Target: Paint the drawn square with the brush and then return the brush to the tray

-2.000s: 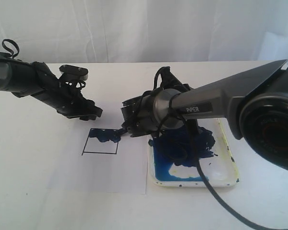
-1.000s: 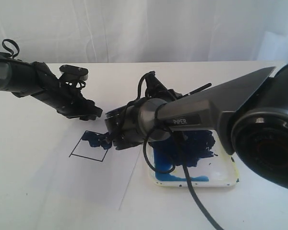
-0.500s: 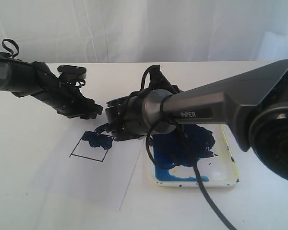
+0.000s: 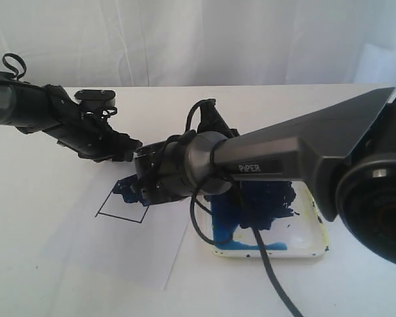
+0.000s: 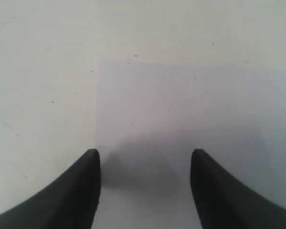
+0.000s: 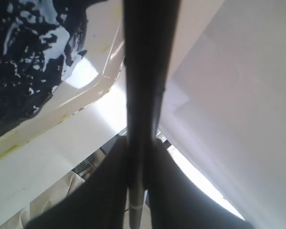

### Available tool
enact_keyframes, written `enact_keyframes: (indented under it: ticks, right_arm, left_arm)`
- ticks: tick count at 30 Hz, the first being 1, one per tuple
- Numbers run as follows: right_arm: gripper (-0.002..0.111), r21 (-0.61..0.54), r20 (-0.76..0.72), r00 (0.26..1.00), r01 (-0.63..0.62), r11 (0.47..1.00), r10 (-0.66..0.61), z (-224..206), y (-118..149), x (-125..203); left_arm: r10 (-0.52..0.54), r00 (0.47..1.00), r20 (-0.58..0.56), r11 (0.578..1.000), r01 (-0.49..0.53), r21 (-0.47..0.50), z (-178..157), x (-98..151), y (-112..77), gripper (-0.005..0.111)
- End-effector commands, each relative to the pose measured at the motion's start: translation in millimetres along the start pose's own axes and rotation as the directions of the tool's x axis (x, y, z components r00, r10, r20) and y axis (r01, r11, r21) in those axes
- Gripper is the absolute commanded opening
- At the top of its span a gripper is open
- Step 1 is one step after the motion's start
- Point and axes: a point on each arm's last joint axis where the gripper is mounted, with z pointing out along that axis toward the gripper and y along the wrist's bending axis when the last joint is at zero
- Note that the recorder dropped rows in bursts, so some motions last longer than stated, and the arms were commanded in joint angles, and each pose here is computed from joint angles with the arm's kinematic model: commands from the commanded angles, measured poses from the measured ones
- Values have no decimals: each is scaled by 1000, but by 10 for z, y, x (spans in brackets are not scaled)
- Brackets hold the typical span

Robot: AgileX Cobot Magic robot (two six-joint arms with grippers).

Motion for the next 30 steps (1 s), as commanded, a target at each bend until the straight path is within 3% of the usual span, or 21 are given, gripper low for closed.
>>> enact_keyframes:
  ticks: [1, 15, 30]
  right_arm:
    - [0, 0, -7, 1000, 1, 1000, -1, -4, 47, -40]
    - [0, -22, -6, 1000, -24, 999, 24, -5, 67, -41]
    - [0, -25, -6, 999, -32, 999, 31, -5, 70, -41]
  left_arm:
    - [-74, 996, -56, 997, 75, 12, 11, 65, 2, 60]
    - [-37, 997, -64, 998, 39, 44, -54, -61, -47, 66]
    - [215, 976, -36, 976, -215, 19, -107, -146, -29, 66]
